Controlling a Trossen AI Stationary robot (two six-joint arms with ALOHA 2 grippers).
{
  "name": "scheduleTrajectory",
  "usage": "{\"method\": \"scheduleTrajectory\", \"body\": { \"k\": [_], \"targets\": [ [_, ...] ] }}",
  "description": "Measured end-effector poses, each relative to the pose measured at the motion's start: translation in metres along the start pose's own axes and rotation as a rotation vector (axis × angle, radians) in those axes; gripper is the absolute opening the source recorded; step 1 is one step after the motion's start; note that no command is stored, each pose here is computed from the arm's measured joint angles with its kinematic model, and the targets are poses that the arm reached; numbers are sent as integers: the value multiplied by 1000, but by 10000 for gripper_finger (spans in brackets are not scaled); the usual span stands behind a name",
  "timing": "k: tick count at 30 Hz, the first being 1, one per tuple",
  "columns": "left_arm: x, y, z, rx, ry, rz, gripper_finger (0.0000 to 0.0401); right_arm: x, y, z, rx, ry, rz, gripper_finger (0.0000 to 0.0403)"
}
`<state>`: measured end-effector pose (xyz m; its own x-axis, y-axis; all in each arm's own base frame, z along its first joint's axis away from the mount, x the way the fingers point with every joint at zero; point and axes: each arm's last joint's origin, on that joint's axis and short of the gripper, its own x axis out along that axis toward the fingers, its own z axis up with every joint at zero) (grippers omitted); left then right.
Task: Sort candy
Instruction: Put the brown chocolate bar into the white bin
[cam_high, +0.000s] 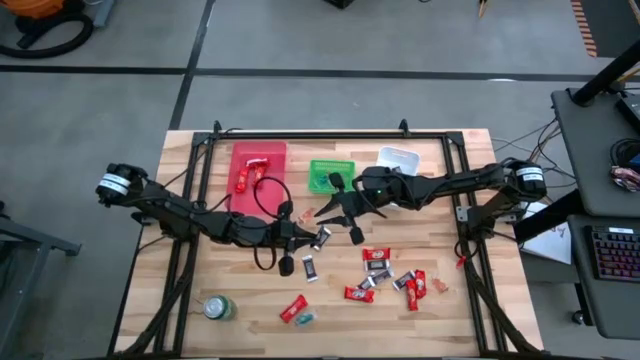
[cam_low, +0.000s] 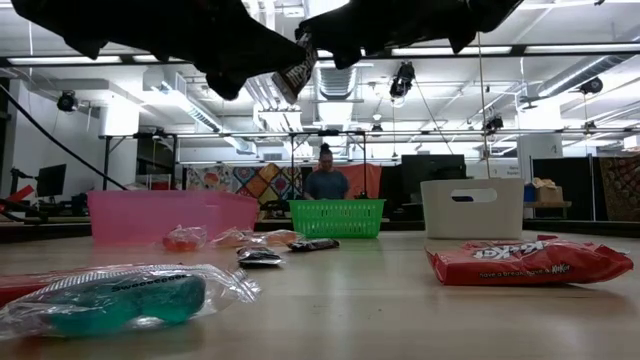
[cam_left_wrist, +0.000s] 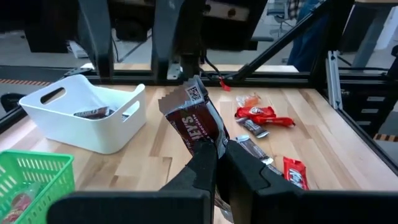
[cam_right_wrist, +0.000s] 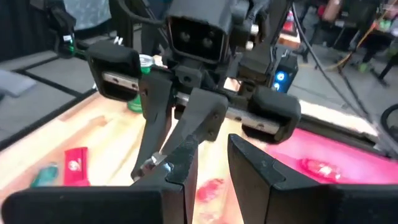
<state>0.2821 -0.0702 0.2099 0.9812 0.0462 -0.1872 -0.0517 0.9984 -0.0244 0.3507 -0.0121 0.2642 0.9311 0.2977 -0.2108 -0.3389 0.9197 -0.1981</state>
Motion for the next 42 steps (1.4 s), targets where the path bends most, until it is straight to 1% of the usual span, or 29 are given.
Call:
{"method": "scheduleTrajectory", "body": {
  "k": [2,5,9,13,19,28,34,39,42],
  "targets": [
    [0,0,-1,-2,3,0,2,0,0,1,-8,-7,-1,82],
    [0,0,0,-10,1,0,2,-1,0,2,15,-10,-2,82],
    [0,0,0,-10,2,0,2,0,2,2,99,-18,36,82],
    [0,0,0,0,2,0,2,0,2,2,138,-9,14,82],
    [0,0,0,25,2,1,2,0,1,1,76,-6,1,82],
    [0,0,0,1,2,2,2,0,2,1,142,-7,4,82],
    [0,0,0,0,2,2,2,0,1,3,139,-11,3,82],
    [0,0,0,0,2,1,2,0,1,3,114,-13,3,82],
    [0,0,0,8,2,1,2,0,1,4,128,-13,3,82]
  ]
}}
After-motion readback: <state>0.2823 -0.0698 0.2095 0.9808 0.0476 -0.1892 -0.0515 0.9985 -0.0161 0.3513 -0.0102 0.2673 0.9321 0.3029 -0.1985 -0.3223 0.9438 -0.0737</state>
